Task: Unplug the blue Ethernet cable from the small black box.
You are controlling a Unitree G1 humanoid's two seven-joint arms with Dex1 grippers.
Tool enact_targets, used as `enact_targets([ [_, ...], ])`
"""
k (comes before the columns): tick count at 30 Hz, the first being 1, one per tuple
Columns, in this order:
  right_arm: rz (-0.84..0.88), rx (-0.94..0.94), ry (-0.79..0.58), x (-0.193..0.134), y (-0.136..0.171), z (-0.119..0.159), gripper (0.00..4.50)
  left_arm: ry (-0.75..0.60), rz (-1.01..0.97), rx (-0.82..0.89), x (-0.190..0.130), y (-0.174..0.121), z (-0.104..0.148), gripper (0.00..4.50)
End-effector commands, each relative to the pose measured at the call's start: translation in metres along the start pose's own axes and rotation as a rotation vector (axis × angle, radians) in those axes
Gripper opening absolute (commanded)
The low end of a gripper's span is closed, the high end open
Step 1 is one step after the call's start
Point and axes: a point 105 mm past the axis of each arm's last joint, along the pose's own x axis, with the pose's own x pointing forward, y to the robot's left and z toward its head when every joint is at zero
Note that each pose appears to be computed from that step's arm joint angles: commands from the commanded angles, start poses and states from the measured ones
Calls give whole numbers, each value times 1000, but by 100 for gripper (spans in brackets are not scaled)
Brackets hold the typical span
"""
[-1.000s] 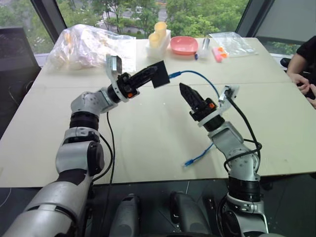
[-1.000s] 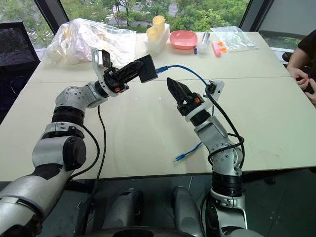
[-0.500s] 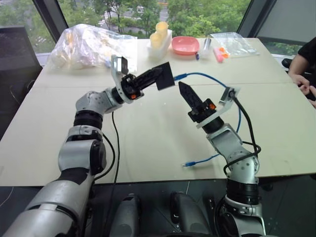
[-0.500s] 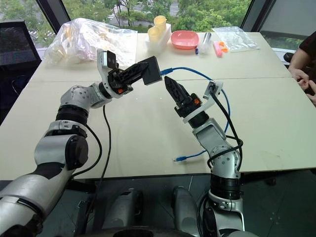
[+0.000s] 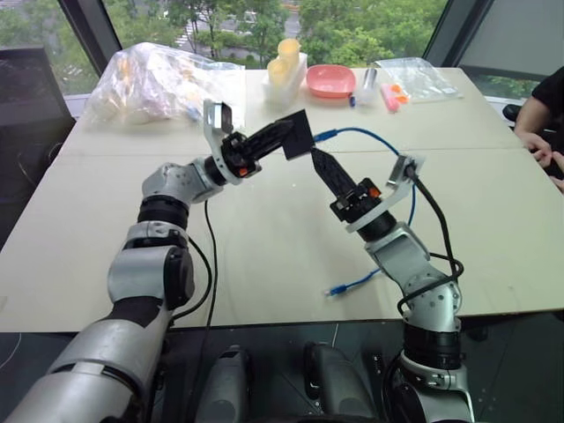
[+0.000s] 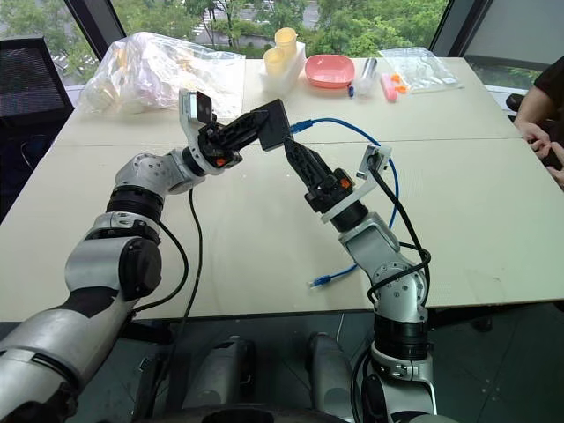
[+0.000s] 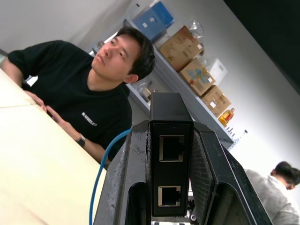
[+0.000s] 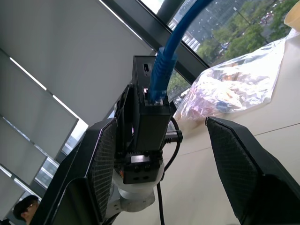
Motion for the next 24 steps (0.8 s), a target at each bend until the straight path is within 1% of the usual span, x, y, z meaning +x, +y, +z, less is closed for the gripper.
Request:
enact_targets([
  [1, 44, -18, -46, 4, 11, 12, 312, 18, -54, 37, 8, -11, 4, 52],
  [24, 35, 5, -77, 6, 10, 15, 312, 27, -63, 28, 7, -12, 0, 52],
])
